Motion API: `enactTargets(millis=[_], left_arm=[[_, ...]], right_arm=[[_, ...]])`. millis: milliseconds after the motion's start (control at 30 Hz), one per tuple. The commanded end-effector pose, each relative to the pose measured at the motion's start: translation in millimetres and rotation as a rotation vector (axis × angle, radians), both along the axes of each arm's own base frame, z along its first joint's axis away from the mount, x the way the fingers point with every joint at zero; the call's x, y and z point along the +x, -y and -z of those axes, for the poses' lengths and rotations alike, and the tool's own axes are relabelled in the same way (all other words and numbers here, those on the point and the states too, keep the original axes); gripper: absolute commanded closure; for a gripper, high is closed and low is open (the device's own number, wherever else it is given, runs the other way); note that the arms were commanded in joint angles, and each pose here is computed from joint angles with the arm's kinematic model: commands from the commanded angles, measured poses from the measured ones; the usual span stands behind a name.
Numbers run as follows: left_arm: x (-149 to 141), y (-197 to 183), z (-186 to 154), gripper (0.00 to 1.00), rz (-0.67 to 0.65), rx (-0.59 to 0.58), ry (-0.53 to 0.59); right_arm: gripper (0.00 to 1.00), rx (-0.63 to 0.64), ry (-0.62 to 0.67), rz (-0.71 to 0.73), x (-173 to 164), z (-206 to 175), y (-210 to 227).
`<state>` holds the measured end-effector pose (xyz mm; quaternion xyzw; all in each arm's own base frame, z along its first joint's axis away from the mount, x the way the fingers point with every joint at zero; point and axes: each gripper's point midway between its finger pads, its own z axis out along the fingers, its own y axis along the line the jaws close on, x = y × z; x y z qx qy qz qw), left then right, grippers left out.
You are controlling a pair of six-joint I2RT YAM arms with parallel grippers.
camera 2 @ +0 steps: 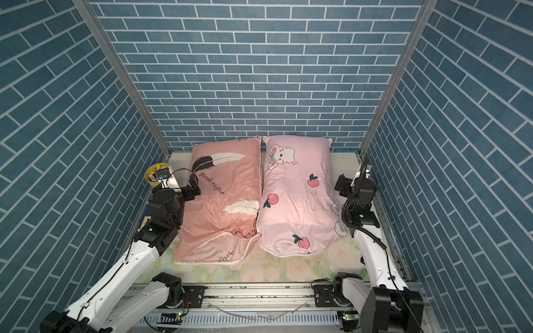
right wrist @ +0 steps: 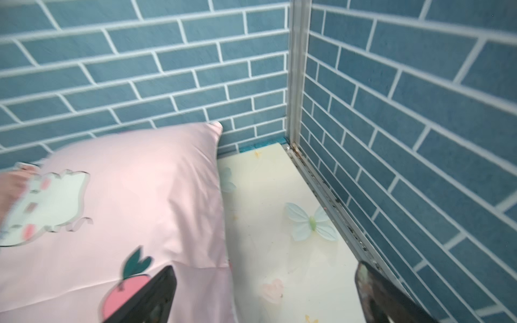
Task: Zip up pillowcases
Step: Adjust the pillowcase at the center of the board.
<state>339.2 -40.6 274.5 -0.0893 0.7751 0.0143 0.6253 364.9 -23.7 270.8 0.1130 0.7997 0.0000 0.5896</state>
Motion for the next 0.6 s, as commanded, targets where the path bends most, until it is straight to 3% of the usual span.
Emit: enactTargets(millis=[0,100,200,400,567], left_arm=[[-30,31,94,0.0,0.132,-0.001,-0.42],[-33,63,107,0.01,0.243,-0.101,-0.477],[-35,83,120,0.01,0.299,-0.136,-0.526],[-39,103,149,0.04,0.33,-0.218,-0.614],[-38,109,171,0.09,0.326,-0.241,-0.679]], right_arm=[[0.01,0.24,-0.302,-0.127,-32,47,-50],[0.02,0.322,-0.346,-0.287,-36,43,-109],[0.04,0.322,-0.403,-0.391,-40,43,-158],[0.07,0.266,-0.481,-0.597,-45,40,-258],[0.14,0.306,-0.56,-0.727,-41,54,-329]])
